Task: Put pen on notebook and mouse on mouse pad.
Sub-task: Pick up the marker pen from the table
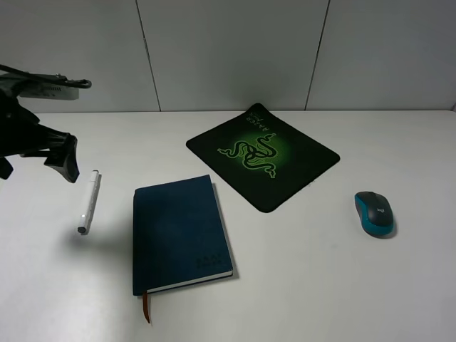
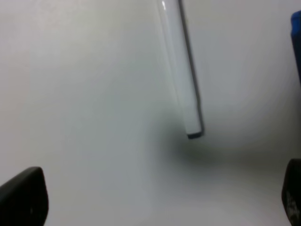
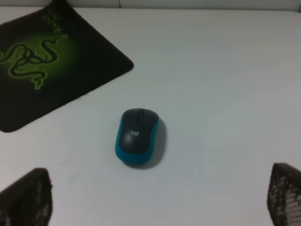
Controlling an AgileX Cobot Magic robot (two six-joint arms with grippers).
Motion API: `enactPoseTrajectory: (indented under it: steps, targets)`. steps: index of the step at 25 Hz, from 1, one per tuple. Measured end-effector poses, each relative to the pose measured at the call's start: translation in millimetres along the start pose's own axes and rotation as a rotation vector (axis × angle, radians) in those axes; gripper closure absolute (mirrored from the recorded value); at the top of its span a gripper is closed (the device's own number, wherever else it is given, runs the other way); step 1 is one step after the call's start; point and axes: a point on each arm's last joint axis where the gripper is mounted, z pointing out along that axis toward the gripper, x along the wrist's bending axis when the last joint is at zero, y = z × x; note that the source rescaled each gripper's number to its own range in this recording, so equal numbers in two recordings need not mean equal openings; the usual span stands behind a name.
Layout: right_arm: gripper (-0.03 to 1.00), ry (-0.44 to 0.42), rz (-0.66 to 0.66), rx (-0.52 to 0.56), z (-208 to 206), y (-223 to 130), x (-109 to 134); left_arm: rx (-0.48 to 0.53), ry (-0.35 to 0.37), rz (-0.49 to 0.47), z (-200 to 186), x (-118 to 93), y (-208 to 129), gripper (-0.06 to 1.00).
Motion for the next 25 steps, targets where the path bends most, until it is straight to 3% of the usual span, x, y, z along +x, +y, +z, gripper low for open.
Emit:
enactPoseTrajectory:
  steps: [10,25]
  targets:
    - [-0.03,0.0,0.0,0.0,0.0,0.0,0.0,0.057,-0.002,0.007,54.1,-3.7,16.5,-0.05]
    - [-0.03,0.0,0.0,0.0,0.0,0.0,0.0,0.062,-0.008,-0.013,106.1,-5.9,26.8,-0.05]
